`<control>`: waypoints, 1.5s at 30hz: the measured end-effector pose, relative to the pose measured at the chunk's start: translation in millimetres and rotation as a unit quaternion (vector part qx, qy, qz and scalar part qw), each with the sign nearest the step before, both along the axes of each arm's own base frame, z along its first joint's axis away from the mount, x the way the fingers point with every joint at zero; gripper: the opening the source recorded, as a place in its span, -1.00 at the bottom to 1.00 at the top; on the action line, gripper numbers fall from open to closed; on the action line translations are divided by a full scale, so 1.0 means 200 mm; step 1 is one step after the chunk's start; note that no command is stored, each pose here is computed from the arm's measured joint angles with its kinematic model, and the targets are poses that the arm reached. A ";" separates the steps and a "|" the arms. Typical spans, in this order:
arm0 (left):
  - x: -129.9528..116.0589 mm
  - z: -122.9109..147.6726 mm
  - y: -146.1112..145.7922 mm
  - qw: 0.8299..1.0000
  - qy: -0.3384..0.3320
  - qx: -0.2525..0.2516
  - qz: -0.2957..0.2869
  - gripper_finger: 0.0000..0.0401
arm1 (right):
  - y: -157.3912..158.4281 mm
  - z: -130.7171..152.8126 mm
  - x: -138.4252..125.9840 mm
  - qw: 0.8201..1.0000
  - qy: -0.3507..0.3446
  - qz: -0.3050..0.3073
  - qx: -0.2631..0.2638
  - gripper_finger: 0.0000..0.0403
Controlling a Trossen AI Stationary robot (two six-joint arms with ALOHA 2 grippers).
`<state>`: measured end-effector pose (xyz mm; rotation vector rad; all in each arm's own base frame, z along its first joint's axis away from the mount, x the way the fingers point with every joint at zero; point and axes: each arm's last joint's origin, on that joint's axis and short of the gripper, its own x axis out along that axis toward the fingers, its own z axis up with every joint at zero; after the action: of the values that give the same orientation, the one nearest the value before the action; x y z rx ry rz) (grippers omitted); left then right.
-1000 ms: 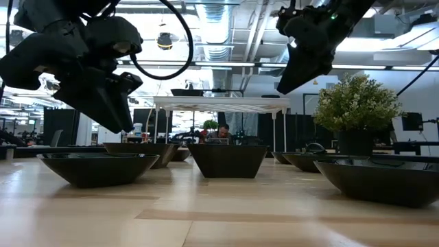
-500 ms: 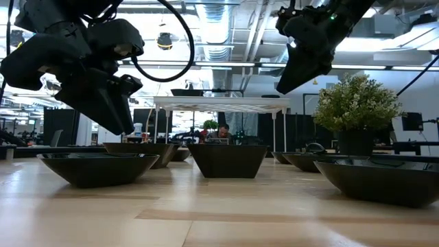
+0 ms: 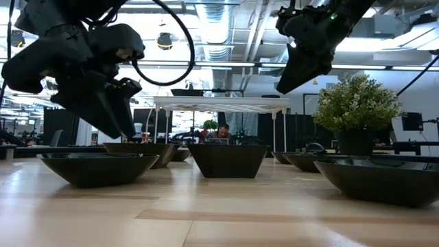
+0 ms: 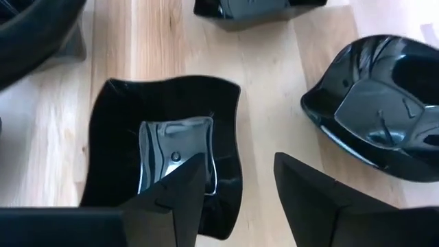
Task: Pick & Place Mini shaped plates
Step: Stack the distorted square plate on top of the distorted square plate on the shelf
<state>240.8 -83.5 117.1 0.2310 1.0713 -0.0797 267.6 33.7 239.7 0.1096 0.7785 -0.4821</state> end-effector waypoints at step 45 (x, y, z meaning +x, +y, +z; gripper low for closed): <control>0.01 -0.12 0.01 0.999 0.044 0.008 0.017 -0.17 | 0.01 0.01 0.01 1.000 -0.021 -0.005 0.012 -0.41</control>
<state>243.0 -80.8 92.6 0.2260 1.1633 -0.0504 269.8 36.2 241.6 0.1461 0.7424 -0.4774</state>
